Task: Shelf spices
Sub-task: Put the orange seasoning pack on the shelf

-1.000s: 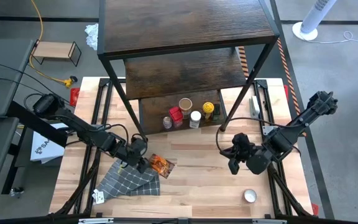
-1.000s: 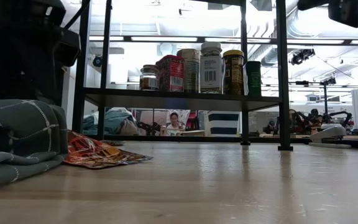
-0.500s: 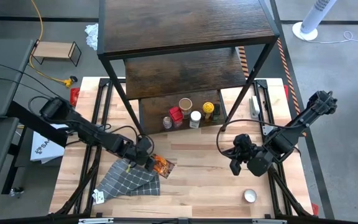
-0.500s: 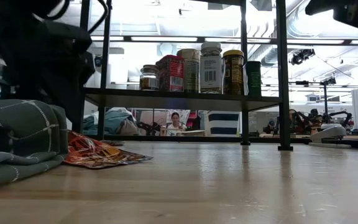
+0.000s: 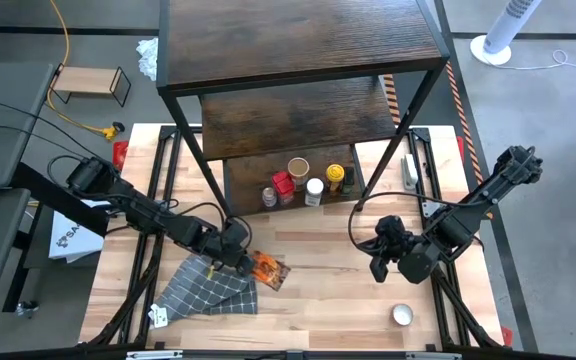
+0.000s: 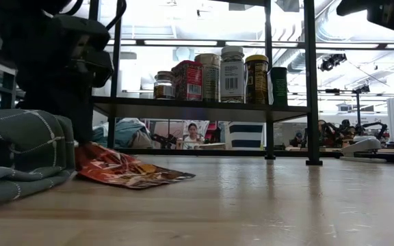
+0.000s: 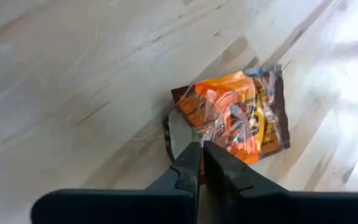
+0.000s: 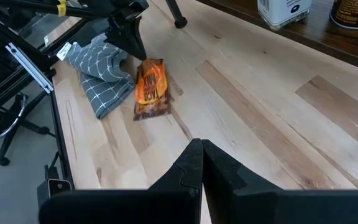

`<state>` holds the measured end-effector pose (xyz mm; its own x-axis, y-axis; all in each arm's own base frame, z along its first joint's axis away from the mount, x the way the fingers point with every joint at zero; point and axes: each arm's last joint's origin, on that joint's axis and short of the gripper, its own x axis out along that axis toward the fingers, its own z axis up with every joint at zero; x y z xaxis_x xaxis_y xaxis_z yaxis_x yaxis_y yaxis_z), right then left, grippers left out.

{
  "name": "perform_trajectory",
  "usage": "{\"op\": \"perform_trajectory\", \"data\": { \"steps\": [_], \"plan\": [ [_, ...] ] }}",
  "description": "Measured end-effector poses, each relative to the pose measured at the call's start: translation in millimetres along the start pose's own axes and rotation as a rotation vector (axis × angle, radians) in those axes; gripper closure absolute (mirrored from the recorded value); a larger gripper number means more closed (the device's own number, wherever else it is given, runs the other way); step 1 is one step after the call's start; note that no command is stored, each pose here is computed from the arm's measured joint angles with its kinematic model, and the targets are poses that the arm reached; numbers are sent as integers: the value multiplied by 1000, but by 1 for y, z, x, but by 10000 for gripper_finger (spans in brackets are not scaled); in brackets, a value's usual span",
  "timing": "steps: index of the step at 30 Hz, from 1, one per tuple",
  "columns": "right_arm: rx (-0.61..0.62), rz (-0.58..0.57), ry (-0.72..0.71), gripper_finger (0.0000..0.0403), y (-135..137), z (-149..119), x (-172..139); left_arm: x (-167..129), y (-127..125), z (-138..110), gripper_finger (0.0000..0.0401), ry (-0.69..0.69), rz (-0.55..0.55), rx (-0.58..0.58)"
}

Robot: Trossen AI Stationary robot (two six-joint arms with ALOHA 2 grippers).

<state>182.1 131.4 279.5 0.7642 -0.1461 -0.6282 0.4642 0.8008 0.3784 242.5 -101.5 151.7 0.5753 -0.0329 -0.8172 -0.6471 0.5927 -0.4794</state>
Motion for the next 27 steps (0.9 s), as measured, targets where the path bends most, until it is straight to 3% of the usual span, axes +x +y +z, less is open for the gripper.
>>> {"op": "perform_trajectory", "data": {
  "steps": [8,13,17,27],
  "plan": [
    [7,62,28,403,6,-4,-4,-9,-16,8,400,-49,-54,49],
    [7,77,31,403,8,-5,-5,-9,-17,7,380,-6,-70,84],
    [6,76,31,403,8,-5,-5,-9,-16,5,335,33,-74,81],
    [2,70,33,403,7,-6,-5,-7,-11,14,175,16,-38,45]
  ]
}}
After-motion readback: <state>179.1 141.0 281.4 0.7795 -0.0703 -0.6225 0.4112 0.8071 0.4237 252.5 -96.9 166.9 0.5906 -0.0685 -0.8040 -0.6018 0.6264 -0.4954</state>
